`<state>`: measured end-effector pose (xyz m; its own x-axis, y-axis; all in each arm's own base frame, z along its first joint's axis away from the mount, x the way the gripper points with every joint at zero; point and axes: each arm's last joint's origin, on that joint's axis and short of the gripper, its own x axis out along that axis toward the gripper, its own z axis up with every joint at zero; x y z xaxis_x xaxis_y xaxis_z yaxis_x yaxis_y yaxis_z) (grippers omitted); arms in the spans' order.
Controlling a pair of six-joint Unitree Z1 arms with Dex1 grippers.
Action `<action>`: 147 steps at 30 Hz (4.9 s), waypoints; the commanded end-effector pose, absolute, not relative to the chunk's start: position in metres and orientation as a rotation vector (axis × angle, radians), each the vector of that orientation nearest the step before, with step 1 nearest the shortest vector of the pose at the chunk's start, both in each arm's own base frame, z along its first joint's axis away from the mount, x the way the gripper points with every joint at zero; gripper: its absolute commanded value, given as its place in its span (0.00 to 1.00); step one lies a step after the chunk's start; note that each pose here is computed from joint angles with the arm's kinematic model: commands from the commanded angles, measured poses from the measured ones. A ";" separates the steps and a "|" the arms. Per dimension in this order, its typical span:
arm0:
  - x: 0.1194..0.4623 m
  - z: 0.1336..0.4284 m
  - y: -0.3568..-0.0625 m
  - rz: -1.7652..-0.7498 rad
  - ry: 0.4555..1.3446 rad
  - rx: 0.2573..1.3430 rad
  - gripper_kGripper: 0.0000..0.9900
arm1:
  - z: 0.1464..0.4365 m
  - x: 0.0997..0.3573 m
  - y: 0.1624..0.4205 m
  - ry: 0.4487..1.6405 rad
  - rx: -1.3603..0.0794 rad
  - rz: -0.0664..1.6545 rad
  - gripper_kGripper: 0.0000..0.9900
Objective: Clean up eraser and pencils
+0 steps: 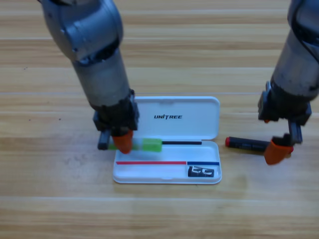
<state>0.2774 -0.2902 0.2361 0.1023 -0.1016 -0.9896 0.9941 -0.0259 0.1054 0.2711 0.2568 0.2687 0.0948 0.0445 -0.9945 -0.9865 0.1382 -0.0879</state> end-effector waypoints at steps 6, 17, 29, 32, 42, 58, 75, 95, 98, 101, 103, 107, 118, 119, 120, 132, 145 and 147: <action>0.273 0.195 -0.320 -1.288 1.126 1.203 0.00 | 0.188 0.346 0.265 1.273 -1.159 1.088 1.00; 0.269 0.199 -0.326 -1.297 1.123 1.192 0.00 | 0.166 0.356 0.262 1.301 -1.200 1.123 0.82; 0.269 0.199 -0.329 -1.296 1.130 1.175 0.00 | 0.151 0.357 0.264 1.315 -1.202 1.195 0.00; 0.269 0.198 -0.329 -1.290 1.137 1.166 0.00 | 0.152 0.357 0.265 1.311 -1.199 1.196 0.00; 0.271 0.194 -0.331 -1.279 1.159 1.143 0.00 | 0.206 0.343 0.258 1.256 -1.173 1.136 0.00; 0.269 0.187 -0.328 -1.266 1.198 1.141 0.80 | 0.266 0.299 0.265 1.190 -1.167 1.172 0.00; 0.254 0.249 -0.298 -1.217 1.089 1.102 1.00 | 0.251 0.286 0.323 1.151 -1.213 1.225 0.00; 0.251 0.264 -0.182 -1.121 1.175 0.895 1.00 | 0.202 0.290 0.411 1.100 -1.259 1.258 0.00; 0.250 0.261 -0.181 -1.124 1.187 0.896 1.00 | 0.201 0.290 0.412 1.100 -1.258 1.257 0.00; 0.250 0.260 -0.182 -1.126 1.193 0.898 1.00 | 0.200 0.290 0.413 1.102 -1.256 1.260 0.00; 0.251 0.259 -0.182 -1.127 1.195 0.898 1.00 | 0.200 0.290 0.412 1.103 -1.254 1.263 0.06; 0.251 0.259 -0.182 -1.127 1.195 0.898 1.00 | 0.201 0.288 0.412 1.109 -1.245 1.262 0.89; 0.284 0.283 -0.163 -1.064 1.109 0.808 0.99 | 0.265 0.268 0.392 1.019 -1.131 1.349 0.98; 0.292 0.286 -0.159 -1.053 1.095 0.792 0.96 | 0.280 0.262 0.385 0.997 -1.105 1.366 0.98; 0.302 0.289 -0.154 -1.046 1.079 0.772 0.94 | 0.295 0.255 0.378 0.976 -1.078 1.389 0.98; 0.406 0.263 -0.119 -1.154 0.940 0.612 0.05 | 0.412 0.192 0.280 0.767 -0.680 1.407 1.00; 0.449 0.184 -0.150 -1.405 1.014 0.415 0.00 | 0.414 0.151 0.228 0.686 -0.589 1.385 1.00; 0.447 0.180 -0.161 -1.437 1.018 0.410 0.00 | 0.414 0.150 0.226 0.687 -0.588 1.387 1.00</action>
<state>0.4441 -0.1398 0.2188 -0.0639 -0.6162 -0.7850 0.9490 0.2058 -0.2388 0.1538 0.2371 0.4149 0.0560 0.6638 -0.7458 -0.9958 0.0915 0.0068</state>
